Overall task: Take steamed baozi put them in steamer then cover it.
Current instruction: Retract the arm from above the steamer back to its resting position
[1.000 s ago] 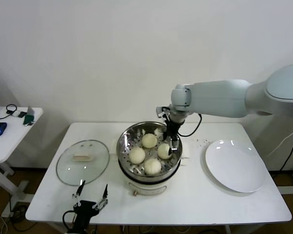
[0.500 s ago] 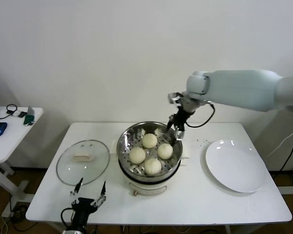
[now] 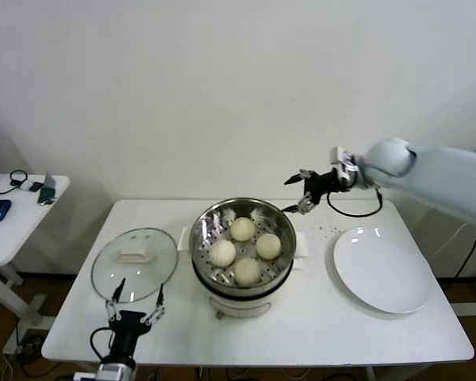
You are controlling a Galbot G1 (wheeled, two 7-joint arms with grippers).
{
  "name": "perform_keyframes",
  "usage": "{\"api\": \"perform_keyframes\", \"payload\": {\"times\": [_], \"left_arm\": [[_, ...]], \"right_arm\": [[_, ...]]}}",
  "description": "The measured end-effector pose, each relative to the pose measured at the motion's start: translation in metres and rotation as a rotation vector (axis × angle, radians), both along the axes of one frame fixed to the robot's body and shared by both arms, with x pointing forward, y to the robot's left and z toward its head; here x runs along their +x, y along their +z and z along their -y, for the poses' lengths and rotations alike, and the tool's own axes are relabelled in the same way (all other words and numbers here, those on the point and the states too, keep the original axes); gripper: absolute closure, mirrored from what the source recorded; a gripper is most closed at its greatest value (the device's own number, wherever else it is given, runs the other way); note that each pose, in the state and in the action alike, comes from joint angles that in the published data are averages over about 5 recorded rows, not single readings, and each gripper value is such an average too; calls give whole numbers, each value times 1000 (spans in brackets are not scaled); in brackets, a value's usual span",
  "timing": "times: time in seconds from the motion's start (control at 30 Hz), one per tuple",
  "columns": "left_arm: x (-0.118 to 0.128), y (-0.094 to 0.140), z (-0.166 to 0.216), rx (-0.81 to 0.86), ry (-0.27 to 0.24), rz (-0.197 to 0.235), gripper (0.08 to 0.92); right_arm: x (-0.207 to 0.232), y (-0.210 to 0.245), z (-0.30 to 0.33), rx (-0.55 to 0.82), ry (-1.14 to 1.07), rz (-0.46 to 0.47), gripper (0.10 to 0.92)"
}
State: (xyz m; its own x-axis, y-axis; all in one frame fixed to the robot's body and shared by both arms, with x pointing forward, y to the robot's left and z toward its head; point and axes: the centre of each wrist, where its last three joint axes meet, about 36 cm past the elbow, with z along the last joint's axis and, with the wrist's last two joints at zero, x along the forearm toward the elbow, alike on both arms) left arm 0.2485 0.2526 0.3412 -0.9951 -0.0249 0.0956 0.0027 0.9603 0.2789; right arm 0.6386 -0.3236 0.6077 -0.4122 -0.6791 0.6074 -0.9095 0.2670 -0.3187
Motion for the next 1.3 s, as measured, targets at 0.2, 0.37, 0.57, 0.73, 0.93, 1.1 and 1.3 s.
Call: {"api": "perform_keyframes", "payload": {"times": [0.2, 0.37, 0.57, 0.73, 0.93, 1.1, 1.3], "left_arm": [[0, 4, -4, 115, 31, -21, 177], [0, 8, -5, 250, 46, -32, 177], [4, 13, -4, 435, 55, -43, 177], [10, 15, -7, 602, 56, -53, 177], [19, 14, -11, 808, 41, -59, 177], [30, 14, -19, 967, 13, -60, 177], [47, 8, -28, 1106, -37, -77, 177]], "right_arm": [[-29, -48, 32, 219, -155, 103, 200], [-57, -92, 46, 359, -286, 156, 200], [-88, -131, 59, 511, -445, 211, 200], [-114, -150, 76, 615, -574, 264, 200], [-150, -169, 100, 687, -722, 319, 200], [-185, -186, 119, 703, -836, 345, 200], [-227, -211, 132, 680, -934, 344, 200]]}}
